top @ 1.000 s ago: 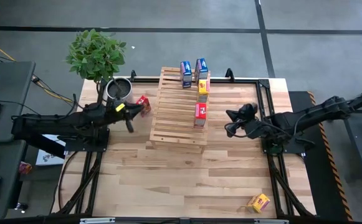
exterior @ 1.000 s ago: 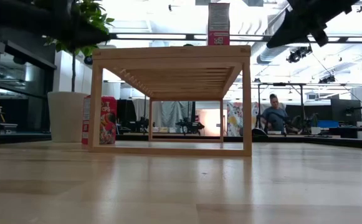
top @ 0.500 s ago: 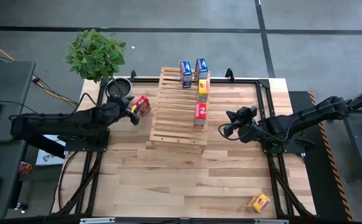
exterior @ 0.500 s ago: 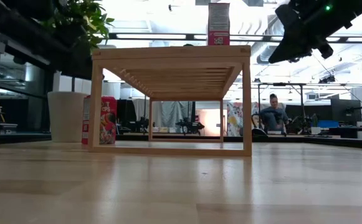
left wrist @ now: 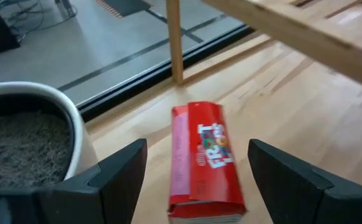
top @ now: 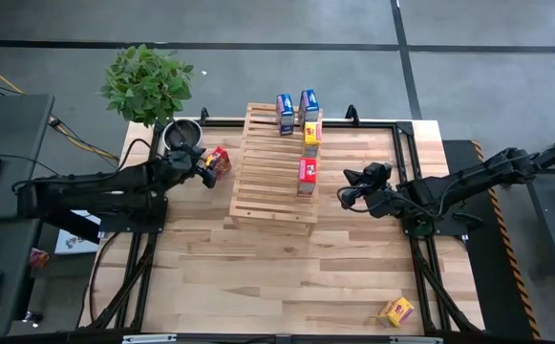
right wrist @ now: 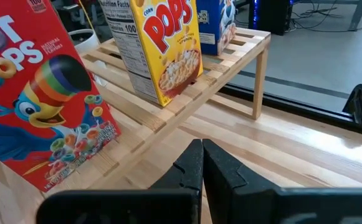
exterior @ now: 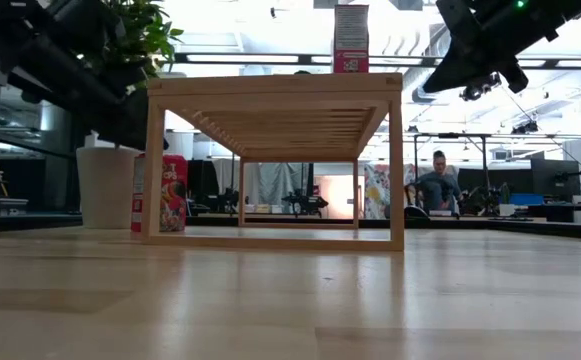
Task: Stack cereal on shelf
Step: Put the red cereal box on the shelf aligned with the other red cereal box
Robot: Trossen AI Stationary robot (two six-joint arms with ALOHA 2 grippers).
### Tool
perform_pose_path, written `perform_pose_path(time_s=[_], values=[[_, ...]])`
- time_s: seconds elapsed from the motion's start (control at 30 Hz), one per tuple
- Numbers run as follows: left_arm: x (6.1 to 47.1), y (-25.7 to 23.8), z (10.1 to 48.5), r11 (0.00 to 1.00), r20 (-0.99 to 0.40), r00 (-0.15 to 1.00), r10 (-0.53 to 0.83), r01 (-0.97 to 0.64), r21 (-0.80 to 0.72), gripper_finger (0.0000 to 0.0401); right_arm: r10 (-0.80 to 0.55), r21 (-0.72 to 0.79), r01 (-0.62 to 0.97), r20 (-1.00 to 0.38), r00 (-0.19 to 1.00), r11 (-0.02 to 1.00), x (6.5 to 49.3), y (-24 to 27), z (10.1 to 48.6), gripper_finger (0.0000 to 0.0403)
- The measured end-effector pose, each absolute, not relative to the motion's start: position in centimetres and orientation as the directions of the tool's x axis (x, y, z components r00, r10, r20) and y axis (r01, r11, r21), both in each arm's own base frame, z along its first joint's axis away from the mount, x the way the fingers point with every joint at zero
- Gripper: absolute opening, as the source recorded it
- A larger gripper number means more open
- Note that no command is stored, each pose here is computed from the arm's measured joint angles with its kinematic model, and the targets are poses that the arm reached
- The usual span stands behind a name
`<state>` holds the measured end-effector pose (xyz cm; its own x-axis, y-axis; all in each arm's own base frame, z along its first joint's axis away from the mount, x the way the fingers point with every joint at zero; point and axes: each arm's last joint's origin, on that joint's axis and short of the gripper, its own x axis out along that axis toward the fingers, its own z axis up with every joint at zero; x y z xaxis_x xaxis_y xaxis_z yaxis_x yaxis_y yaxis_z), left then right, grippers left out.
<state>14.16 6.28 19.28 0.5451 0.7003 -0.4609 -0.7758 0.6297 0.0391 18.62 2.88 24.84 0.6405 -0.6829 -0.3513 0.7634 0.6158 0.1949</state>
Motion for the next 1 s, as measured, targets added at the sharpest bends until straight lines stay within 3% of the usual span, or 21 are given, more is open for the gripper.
perform_pose_path(time_s=[1.0], values=[[15.5, 7.5, 17.0, 0.617, -0.572, 0.483, 0.663, -0.785, 0.051, 0.0271, -0.686, 0.218, 0.767, -0.348, 0.639, 0.603, 18.6, 2.9, 24.8, 0.0]])
